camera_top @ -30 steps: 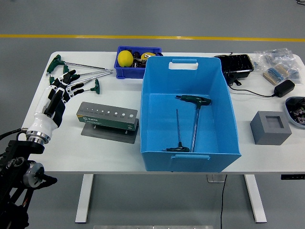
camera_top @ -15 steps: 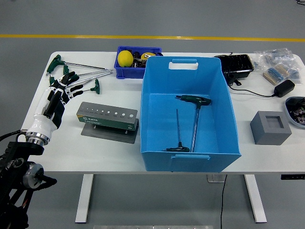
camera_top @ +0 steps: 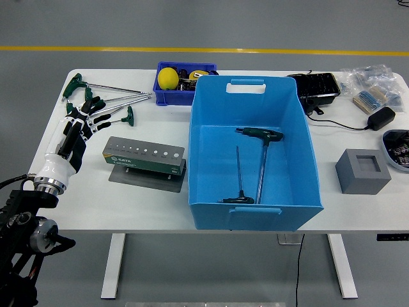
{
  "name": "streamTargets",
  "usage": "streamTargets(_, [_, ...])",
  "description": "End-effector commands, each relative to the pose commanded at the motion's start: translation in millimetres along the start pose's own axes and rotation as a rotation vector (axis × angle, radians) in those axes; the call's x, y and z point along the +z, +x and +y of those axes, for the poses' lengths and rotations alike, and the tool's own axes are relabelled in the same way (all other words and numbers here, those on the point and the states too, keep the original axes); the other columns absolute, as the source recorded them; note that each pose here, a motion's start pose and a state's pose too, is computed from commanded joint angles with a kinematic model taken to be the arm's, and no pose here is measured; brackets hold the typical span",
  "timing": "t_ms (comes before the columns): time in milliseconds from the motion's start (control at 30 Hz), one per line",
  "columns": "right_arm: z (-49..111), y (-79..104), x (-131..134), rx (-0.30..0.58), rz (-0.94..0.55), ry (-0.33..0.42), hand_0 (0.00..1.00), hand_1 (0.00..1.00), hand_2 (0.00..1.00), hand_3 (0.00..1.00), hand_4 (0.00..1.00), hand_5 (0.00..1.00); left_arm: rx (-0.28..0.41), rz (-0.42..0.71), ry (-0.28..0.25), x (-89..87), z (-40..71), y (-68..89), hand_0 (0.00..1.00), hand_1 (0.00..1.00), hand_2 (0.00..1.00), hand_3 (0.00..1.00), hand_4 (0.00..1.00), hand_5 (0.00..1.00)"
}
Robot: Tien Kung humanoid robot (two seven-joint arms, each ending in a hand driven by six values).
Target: Lift tool from toolbox,place it in box,lift tool from toolbox,place it in box
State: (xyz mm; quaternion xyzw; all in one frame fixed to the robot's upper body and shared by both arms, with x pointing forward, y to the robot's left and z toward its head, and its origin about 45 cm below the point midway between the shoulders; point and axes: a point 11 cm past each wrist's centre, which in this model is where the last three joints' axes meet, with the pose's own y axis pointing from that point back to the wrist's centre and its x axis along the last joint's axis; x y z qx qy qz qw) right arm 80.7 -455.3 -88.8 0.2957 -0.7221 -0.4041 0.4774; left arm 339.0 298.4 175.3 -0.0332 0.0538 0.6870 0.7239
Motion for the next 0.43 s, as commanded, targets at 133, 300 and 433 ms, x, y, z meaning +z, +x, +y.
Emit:
streamTargets(133, [0.0, -0.1, 0.8, 0.000, 0.000, -0.001, 0.678, 0.641, 0.713, 0.556, 0.788, 0.719, -0.002, 0.000, 0.002, -0.8, 0.2, -0.8, 0.700, 0.728, 0.826, 0.810, 0.866, 0.798])
streamTargets(300, [-0.2, 0.3, 2.0, 0.000, 0.002, -0.003, 0.678, 0.641, 0.713, 0.557, 0.788, 0.720, -0.005, -0.002, 0.005, -1.8, 0.5, -1.1, 0.700, 0.729, 0.827, 0.810, 0.865, 0.798])
streamTargets(433, [-0.3, 0.4, 2.4, 0.000, 0.004, -0.004, 0.678, 0.641, 0.713, 0.557, 0.788, 0.720, -0.005, -0.004, 0.007, -2.2, 0.6, -0.7, 0.700, 0.729, 0.827, 0.810, 0.865, 0.798])
